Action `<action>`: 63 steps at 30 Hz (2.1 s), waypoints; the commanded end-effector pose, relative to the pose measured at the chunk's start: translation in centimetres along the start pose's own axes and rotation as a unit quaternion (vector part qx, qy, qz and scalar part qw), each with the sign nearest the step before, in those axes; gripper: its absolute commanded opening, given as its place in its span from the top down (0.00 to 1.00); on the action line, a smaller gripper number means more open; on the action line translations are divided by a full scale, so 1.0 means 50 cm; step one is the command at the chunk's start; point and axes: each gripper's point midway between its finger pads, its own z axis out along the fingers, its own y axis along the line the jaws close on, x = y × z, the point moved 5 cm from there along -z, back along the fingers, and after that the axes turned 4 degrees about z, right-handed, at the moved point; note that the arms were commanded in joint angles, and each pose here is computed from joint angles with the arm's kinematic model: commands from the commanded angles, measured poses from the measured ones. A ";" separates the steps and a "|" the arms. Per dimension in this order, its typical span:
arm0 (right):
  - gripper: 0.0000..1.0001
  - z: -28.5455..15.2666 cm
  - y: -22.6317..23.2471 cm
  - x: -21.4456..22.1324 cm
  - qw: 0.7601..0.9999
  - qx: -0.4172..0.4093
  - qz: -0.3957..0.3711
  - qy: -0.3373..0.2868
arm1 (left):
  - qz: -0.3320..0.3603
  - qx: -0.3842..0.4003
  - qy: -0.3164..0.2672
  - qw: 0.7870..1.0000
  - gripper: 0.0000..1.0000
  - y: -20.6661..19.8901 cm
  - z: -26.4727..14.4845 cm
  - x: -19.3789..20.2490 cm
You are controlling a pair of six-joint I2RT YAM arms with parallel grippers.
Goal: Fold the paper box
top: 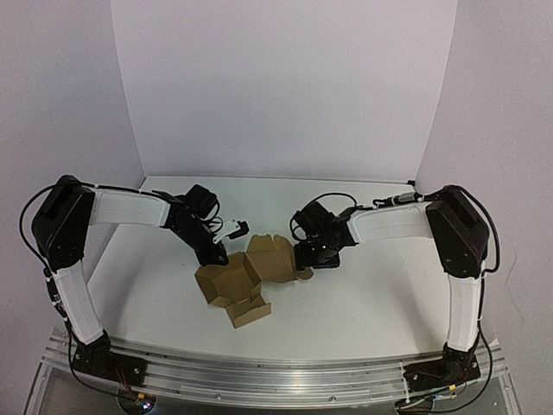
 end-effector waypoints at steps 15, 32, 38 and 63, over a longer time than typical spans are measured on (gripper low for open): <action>0.36 -0.309 0.043 -0.117 0.974 0.102 -0.149 -0.135 | 0.022 -0.010 -0.011 1.000 1.00 -0.010 -0.010 -0.012; 0.44 -0.225 0.303 -0.007 0.969 -0.135 -0.180 -0.100 | -0.079 0.002 0.008 0.997 1.00 -0.014 -0.007 -0.006; 0.42 -0.259 0.262 -0.001 0.975 -0.132 -0.136 -0.120 | -0.149 -0.059 0.012 0.987 1.00 0.012 -0.030 -0.006; 0.40 -0.088 0.125 0.193 0.935 -0.283 0.209 0.045 | -0.344 -0.123 0.068 0.928 1.00 -0.002 -0.031 0.092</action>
